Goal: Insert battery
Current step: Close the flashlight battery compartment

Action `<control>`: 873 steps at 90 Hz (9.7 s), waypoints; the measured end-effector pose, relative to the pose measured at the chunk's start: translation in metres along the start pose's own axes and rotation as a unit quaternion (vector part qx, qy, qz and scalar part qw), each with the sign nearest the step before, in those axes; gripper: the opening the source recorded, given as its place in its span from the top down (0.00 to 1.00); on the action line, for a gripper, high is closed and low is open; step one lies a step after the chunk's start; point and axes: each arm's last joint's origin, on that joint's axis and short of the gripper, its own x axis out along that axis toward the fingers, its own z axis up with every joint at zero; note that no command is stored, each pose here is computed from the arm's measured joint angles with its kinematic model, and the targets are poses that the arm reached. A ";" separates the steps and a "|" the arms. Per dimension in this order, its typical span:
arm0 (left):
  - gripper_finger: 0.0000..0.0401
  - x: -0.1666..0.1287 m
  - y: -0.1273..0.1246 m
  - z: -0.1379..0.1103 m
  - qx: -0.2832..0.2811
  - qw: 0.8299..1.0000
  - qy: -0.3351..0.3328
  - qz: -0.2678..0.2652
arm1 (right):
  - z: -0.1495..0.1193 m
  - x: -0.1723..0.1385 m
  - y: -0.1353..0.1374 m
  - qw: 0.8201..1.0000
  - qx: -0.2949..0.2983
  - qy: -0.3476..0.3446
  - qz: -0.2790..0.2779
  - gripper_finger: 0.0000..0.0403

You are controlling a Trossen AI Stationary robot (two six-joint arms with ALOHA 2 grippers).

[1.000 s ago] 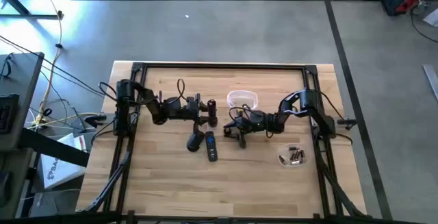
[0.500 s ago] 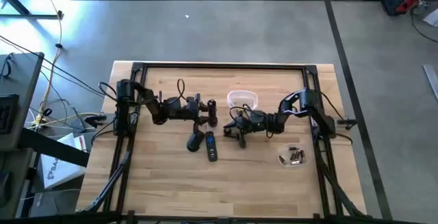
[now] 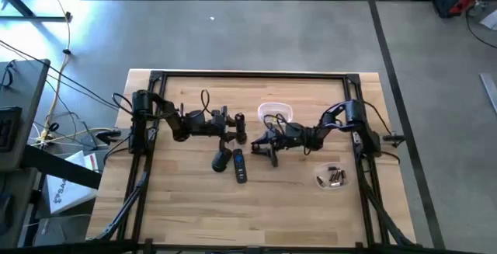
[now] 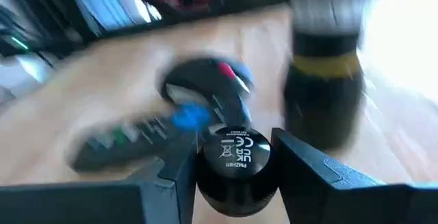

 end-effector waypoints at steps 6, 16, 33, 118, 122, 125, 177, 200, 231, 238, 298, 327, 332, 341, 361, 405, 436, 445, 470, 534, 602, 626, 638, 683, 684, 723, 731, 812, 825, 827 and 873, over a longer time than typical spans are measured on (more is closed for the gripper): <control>0.64 -0.002 0.000 -0.001 0.000 1.000 0.002 0.000 | 0.017 -0.002 0.006 1.000 0.004 -0.014 0.012 0.67; 0.64 -0.002 -0.001 -0.001 -0.001 1.000 0.004 -0.001 | 0.049 -0.008 0.017 0.999 0.000 -0.029 0.015 0.67; 0.64 0.001 -0.011 -0.001 -0.001 1.000 0.002 -0.018 | 0.109 -0.005 0.033 0.999 -0.039 -0.003 -0.008 0.67; 0.64 0.004 -0.042 -0.003 -0.003 1.000 0.004 -0.028 | 0.182 0.026 0.017 0.992 -0.103 0.067 0.011 0.67; 0.64 0.004 -0.042 -0.003 -0.002 1.000 0.003 -0.028 | 0.182 0.026 0.017 0.992 -0.101 0.070 0.008 0.67; 0.64 0.004 -0.042 -0.003 -0.002 1.000 0.003 -0.028 | 0.182 0.026 0.017 0.993 -0.098 0.071 0.008 0.67; 0.64 0.008 -0.043 -0.001 0.015 0.998 -0.003 -0.055 | 0.178 0.021 0.008 0.986 -0.121 0.097 0.062 0.67; 0.64 0.026 -0.041 0.008 0.033 0.997 -0.024 -0.071 | 0.176 0.018 0.002 0.983 -0.114 0.112 0.085 0.67; 0.62 0.030 -0.038 0.011 0.040 0.998 -0.034 -0.041 | 0.175 0.013 -0.008 0.984 -0.098 0.125 0.086 0.67; 0.61 0.029 -0.038 0.012 0.042 0.998 -0.036 -0.041 | 0.174 0.013 -0.008 0.984 -0.101 0.126 0.082 0.67; 0.48 0.027 -0.038 0.036 0.049 0.995 -0.082 -0.008 | 0.174 0.014 -0.009 0.986 -0.089 0.130 0.058 0.67; 0.54 0.014 -0.040 0.047 0.046 0.994 -0.096 -0.019 | 0.174 0.014 -0.009 0.986 -0.090 0.131 0.059 0.67; 0.59 0.013 -0.040 0.048 0.044 0.994 -0.094 -0.019 | 0.174 0.014 -0.009 0.985 -0.091 0.131 0.059 0.67; 0.69 0.013 -0.040 0.047 0.044 0.995 -0.092 -0.020 | 0.173 0.013 -0.009 0.984 -0.098 0.133 0.064 0.67; 0.69 0.013 -0.040 0.047 0.044 0.995 -0.090 -0.018 | 0.170 0.016 -0.010 0.984 -0.091 0.134 0.066 0.67; 0.69 0.009 -0.038 0.047 0.040 0.995 -0.084 -0.019 | 0.168 0.017 -0.023 0.985 -0.069 0.125 0.094 0.67; 0.69 0.027 -0.027 0.058 0.046 0.993 -0.069 -0.082 | 0.165 0.013 -0.021 0.974 -0.093 0.133 0.157 0.67; 0.69 0.030 -0.023 0.060 0.047 0.991 -0.068 -0.104 | 0.165 0.012 -0.022 0.971 -0.094 0.132 0.175 0.67; 0.69 0.030 -0.012 0.064 0.050 0.983 -0.068 -0.165 | 0.165 0.013 -0.022 0.963 -0.142 0.117 0.196 0.67; 0.69 0.050 -0.006 0.076 0.079 0.967 -0.045 -0.236 | 0.164 0.005 -0.024 0.939 -0.158 0.096 0.291 0.67; 0.69 0.046 0.006 0.073 0.072 0.983 -0.034 -0.166 | 0.164 0.005 -0.027 0.966 -0.128 0.145 0.171 0.67; 0.69 0.043 0.020 0.074 0.072 0.987 -0.034 -0.138 | 0.168 0.004 -0.032 0.975 -0.116 0.153 0.109 0.67; 0.70 0.041 0.025 0.076 0.070 0.990 -0.032 -0.121 | 0.173 0.000 -0.031 0.978 -0.120 0.157 0.065 0.67; 0.70 0.032 0.029 0.093 0.087 0.996 0.013 -0.024 | 0.181 -0.004 -0.028 0.980 -0.080 0.160 -0.083 0.67; 0.70 0.032 0.029 0.093 0.087 0.996 0.014 -0.022 | 0.181 -0.004 -0.028 0.980 -0.079 0.160 -0.087 0.67; 0.71 0.042 0.023 0.107 0.076 0.992 0.059 0.076 | 0.179 -0.002 -0.020 0.952 -0.036 0.155 -0.262 0.67; 0.71 0.047 0.022 0.111 0.070 0.989 0.073 0.104 | 0.179 -0.003 -0.022 0.943 -0.019 0.148 -0.296 0.67; 0.71 0.041 0.015 0.101 0.028 0.991 0.070 0.109 | 0.182 -0.009 -0.020 0.963 -0.037 0.167 -0.207 0.48; 0.71 0.041 0.015 0.100 0.028 0.991 0.075 0.106 | 0.192 -0.022 -0.012 0.966 -0.050 0.174 -0.185 0.48; 0.71 0.041 0.015 0.100 0.027 0.991 0.076 0.105 | 0.194 -0.024 -0.011 0.967 -0.051 0.172 -0.181 0.48; 0.71 0.043 0.007 0.098 0.028 0.992 0.082 0.092 | 0.209 -0.039 -0.009 0.974 -0.056 0.154 -0.156 0.48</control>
